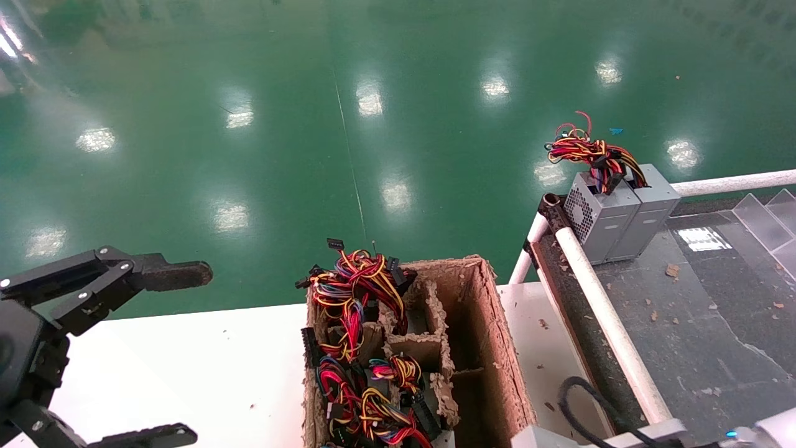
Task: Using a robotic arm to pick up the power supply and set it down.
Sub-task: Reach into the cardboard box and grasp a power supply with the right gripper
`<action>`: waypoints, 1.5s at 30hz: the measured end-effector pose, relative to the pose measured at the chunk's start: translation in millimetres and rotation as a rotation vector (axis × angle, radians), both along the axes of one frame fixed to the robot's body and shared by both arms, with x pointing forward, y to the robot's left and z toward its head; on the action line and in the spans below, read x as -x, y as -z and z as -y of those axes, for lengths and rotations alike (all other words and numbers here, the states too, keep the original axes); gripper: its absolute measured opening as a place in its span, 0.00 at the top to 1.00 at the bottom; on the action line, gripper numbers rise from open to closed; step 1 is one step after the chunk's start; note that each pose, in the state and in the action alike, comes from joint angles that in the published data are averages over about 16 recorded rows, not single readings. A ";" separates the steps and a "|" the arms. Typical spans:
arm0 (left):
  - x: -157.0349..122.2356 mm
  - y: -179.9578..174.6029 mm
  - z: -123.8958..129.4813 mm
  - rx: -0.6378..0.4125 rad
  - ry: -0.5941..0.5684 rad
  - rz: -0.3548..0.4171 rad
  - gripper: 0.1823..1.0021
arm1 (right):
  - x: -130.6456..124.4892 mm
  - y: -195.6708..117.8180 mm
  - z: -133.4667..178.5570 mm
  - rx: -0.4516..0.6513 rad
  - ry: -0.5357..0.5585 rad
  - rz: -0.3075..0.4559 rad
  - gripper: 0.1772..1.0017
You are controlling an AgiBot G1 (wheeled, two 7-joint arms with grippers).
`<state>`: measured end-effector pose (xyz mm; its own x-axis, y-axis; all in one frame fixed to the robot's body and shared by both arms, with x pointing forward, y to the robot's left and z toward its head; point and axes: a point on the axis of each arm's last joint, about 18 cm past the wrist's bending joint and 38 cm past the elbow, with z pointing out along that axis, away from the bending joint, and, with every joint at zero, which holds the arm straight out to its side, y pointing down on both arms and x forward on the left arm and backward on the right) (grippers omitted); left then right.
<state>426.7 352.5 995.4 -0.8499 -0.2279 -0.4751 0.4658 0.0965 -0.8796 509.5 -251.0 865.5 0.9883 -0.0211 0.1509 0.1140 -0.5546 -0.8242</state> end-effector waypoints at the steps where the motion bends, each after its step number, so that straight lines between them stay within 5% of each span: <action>1: 0.0 0.0 0.0 0.000 0.000 0.000 0.06 | -1.6 2.4 -1.0 0.002 0.002 -0.004 0.00; 21: 0.0 0.0 0.0 0.000 0.000 0.000 0.00 | -23.2 20.0 -5.0 0.021 0.075 0.020 0.13; 45: 0.0 0.0 0.0 0.000 0.000 0.000 0.00 | -28.6 22.3 -0.5 0.023 0.114 0.075 0.74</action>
<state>426.7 352.5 995.4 -0.8499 -0.2278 -0.4751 0.4658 0.0965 -0.8796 538.1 -250.5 843.2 0.9657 -0.1281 0.2258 0.1098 -0.5865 -0.8024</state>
